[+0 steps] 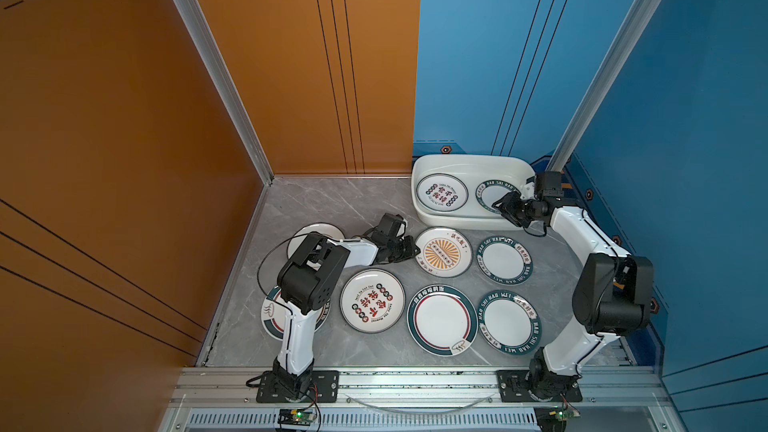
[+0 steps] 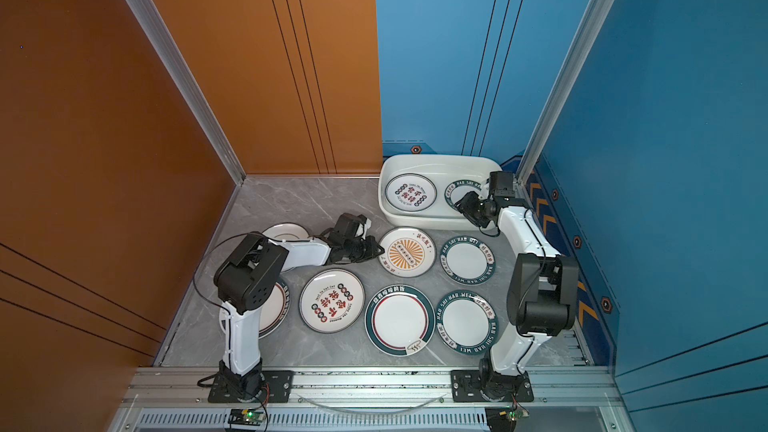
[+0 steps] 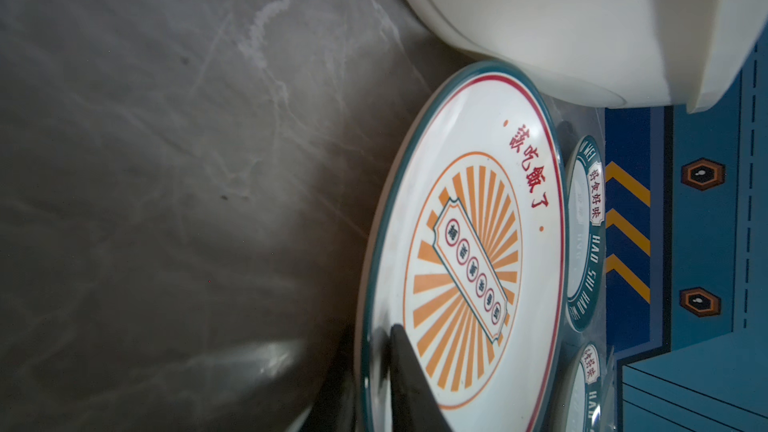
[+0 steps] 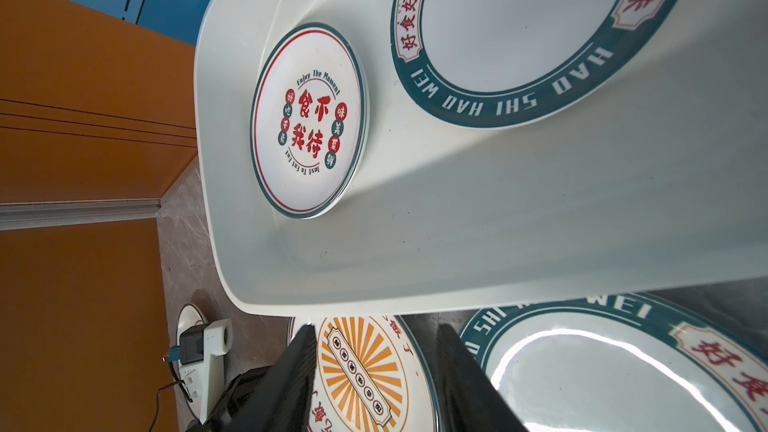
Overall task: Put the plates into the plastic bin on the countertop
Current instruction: 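Close the left gripper on the orange sunburst plate edge and tilt it up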
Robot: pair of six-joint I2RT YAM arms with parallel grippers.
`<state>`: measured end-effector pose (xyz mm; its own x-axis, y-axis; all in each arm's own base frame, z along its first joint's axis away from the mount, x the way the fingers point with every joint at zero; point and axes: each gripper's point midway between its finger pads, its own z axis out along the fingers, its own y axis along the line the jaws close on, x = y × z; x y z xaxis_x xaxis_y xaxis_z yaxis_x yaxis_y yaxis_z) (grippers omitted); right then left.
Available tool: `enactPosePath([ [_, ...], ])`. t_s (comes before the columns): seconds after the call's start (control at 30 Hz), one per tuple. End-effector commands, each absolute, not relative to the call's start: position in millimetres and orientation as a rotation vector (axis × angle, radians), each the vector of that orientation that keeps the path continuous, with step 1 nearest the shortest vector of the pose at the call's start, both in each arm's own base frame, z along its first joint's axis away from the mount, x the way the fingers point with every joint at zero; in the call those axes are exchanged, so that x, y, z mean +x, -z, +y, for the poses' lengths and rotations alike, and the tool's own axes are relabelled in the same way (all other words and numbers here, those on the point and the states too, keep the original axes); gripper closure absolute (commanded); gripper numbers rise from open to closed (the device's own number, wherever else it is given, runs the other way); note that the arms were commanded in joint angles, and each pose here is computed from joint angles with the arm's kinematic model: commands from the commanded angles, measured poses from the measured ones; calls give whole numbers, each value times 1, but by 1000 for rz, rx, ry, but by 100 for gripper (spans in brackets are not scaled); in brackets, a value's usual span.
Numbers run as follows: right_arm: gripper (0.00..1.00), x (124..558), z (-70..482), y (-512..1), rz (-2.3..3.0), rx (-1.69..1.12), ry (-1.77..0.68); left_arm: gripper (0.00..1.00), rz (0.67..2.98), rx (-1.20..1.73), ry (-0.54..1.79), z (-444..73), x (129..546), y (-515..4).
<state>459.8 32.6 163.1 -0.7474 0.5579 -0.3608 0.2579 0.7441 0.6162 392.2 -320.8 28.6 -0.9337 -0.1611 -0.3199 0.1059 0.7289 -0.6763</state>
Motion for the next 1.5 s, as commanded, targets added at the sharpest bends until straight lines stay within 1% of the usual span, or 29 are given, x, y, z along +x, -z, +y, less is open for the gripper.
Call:
enactPosePath([
  [0.0, 51, 456, 34, -174, 2380, 565, -747, 85, 2762, -88, 903, -299, 366, 24],
  [0.23, 51, 453, 37, -171, 2388, 562, -753, 92, 2760, -100, 887, -290, 365, 23],
  [0.3, 51, 451, 37, -172, 2389, 552, -751, 100, 2757, -117, 900, -286, 366, 22],
  [0.53, 50, 449, 50, -174, 2377, 495, -812, 100, 2716, -183, 936, -263, 372, 6],
  [0.57, 48, 449, 55, -175, 2371, 478, -831, 100, 2699, -188, 951, -261, 375, -1],
  [0.6, 47, 450, 58, -177, 2363, 460, -849, 100, 2716, -205, 951, -254, 368, 3],
  [0.73, 39, 452, 77, -182, 2345, 387, -919, 100, 2692, -234, 983, -238, 365, -9],
  [0.8, 36, 452, 89, -184, 2340, 345, -963, 100, 2680, -252, 997, -229, 364, -15],
  [0.83, 34, 451, 96, -184, 2342, 322, -991, 100, 2672, -264, 1006, -224, 363, -18],
  [0.97, 30, 445, 120, -185, 2350, 235, -1058, 100, 2639, -302, 1044, -206, 361, -31],
  [1.0, 26, 443, 125, -184, 2356, 216, -1067, 100, 2631, -303, 1053, -203, 359, -35],
  [1.03, 25, 441, 130, -183, 2362, 196, -1080, 100, 2626, -308, 1056, -198, 358, -39],
  [1.23, 24, 431, 155, -176, 2389, 131, -1126, 100, 2587, -325, 1062, -171, 348, -67],
  [1.47, 24, 419, 184, -173, 2412, 42, -1162, 100, 2497, -345, 1098, -148, 350, -112],
])
